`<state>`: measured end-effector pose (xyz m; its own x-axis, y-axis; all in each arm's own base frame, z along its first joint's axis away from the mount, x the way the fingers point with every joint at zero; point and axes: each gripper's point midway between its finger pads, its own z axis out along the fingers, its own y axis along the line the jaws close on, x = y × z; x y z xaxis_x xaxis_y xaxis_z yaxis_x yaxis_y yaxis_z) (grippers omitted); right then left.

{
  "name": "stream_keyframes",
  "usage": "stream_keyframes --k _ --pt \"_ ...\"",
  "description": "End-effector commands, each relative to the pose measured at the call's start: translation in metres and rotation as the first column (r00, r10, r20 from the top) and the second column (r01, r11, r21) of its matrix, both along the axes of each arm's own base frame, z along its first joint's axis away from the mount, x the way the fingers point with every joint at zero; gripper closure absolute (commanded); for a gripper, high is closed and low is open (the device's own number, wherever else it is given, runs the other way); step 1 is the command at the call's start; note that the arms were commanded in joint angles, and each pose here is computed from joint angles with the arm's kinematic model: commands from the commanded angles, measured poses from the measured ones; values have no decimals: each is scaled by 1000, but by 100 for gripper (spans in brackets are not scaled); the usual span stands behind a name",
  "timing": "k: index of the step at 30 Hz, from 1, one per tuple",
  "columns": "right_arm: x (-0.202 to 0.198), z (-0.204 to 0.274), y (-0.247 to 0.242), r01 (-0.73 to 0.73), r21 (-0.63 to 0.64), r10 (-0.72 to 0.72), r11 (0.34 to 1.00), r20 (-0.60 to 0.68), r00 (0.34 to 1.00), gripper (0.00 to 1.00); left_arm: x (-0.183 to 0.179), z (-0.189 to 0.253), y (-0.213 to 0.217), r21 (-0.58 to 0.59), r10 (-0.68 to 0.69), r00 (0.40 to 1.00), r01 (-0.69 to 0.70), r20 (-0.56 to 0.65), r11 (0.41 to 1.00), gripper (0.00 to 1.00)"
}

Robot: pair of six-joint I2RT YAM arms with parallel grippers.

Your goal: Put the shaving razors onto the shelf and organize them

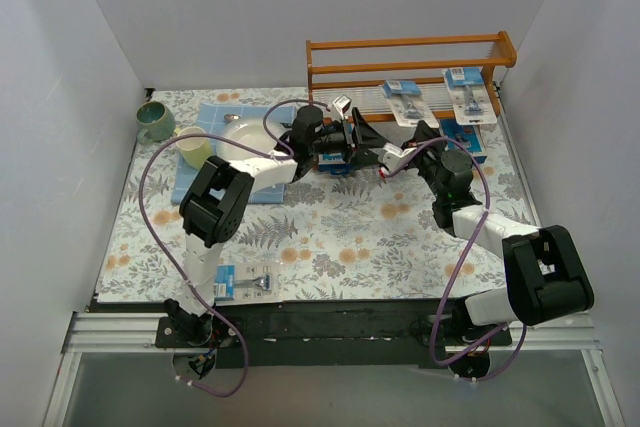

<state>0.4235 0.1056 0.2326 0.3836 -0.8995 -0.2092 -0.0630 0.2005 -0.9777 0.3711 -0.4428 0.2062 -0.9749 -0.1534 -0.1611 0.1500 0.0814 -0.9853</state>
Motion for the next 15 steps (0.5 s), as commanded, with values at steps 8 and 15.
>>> stream_keyframes --k 8,15 --pt "-1 2 -2 10 -137 0 991 70 998 99 -59 38 49 -3 -118 944 125 309 992 15" --pt "-7 -3 -2 2 -182 14 983 89 996 99 -86 27 72 65 -183 920 170 346 983 14"
